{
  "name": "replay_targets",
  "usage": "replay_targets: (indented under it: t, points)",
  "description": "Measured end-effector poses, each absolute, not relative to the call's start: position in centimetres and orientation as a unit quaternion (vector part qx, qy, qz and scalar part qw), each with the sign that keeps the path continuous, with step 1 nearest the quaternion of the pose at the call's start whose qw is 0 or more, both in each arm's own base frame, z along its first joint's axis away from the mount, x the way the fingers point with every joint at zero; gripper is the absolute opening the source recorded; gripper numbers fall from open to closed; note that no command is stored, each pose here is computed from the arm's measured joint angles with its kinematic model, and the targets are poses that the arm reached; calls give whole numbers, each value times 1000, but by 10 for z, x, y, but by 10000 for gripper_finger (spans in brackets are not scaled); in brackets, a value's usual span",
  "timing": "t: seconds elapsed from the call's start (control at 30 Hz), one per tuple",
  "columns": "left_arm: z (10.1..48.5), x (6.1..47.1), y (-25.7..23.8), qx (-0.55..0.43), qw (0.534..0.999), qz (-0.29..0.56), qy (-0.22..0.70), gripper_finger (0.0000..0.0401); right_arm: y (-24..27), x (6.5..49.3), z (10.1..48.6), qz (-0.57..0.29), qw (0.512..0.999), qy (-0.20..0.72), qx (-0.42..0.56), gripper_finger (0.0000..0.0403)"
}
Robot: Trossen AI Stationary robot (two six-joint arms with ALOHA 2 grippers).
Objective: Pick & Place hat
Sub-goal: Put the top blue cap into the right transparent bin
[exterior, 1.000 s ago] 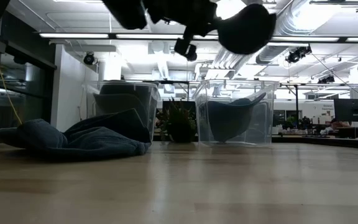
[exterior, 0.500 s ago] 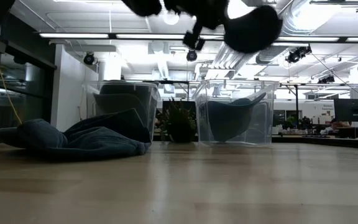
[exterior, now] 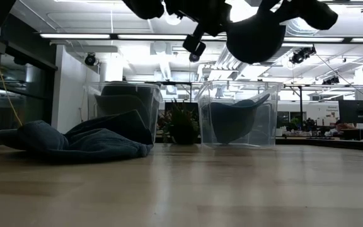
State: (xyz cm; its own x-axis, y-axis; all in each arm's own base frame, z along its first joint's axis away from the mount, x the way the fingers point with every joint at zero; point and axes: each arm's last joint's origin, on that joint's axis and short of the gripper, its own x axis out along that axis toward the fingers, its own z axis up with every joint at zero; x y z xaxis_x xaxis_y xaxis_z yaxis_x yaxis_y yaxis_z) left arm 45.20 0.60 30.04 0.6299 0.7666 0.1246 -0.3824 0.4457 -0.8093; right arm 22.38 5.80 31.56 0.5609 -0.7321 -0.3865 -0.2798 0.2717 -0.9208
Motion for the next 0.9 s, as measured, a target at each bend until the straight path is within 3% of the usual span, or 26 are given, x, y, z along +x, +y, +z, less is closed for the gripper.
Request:
replay_targets:
  t: [0.43,0.9]
  points:
    - [297,452,6,-382,814,370,-234,5,68,218,321,-165,676,408,-591,129]
    - [294,453,9,-384,813,376,-223,5,63,212,333,-146,724,381,-556,129]
